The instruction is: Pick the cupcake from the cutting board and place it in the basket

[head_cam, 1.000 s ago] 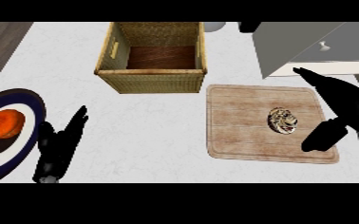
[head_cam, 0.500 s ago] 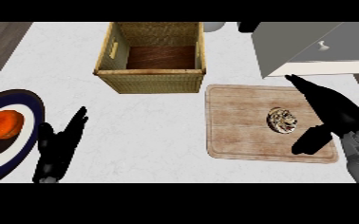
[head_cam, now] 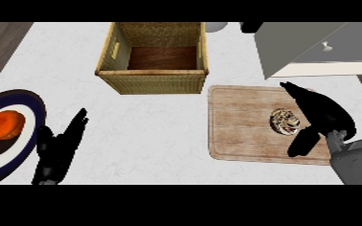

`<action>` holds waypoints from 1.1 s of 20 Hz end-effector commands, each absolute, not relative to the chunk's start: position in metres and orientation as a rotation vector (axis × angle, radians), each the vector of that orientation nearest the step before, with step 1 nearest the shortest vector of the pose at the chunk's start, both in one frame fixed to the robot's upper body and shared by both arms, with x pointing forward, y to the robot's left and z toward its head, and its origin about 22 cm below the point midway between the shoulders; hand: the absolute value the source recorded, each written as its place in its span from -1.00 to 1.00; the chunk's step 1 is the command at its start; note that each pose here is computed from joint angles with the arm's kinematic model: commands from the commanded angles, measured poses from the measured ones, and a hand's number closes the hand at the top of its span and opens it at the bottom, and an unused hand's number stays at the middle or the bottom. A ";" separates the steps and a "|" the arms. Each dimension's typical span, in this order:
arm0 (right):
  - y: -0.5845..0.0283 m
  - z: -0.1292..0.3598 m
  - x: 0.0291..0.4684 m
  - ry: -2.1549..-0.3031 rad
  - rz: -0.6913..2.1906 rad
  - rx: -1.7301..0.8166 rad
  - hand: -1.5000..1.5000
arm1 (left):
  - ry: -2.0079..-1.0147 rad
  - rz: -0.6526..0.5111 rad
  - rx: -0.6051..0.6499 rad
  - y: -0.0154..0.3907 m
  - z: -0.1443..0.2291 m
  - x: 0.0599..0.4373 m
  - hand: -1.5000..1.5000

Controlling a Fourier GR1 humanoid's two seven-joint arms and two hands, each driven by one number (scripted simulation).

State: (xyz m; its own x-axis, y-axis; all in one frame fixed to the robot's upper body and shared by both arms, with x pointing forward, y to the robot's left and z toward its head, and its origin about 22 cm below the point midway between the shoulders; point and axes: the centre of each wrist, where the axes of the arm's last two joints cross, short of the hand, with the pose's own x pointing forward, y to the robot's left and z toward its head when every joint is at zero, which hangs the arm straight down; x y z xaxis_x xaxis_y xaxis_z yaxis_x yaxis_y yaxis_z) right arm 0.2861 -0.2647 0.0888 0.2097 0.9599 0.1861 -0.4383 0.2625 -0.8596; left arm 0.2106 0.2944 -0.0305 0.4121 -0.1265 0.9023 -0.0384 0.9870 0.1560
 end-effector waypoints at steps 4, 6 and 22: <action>-0.257 0.076 0.294 -0.798 1.120 -0.752 -1.00 | -1.003 -0.017 0.143 0.304 -0.059 0.192 0.00; -0.270 0.057 0.285 -0.821 1.108 -0.748 -1.00 | -1.009 -0.021 0.165 0.290 -0.044 0.198 0.00; -0.267 0.034 0.293 -0.884 1.238 -0.816 1.00 | -1.027 -0.041 0.155 0.288 -0.051 0.205 0.00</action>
State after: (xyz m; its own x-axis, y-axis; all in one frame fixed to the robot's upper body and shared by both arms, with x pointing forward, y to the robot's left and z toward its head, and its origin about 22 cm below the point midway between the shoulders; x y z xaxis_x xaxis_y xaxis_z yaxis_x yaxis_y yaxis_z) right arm 0.2957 -0.2688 0.0463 0.1626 0.9765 0.1414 -0.4432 0.2003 -0.8738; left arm 0.2099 0.2944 -0.0325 0.4138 -0.1215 0.9022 -0.0410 0.9876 0.1518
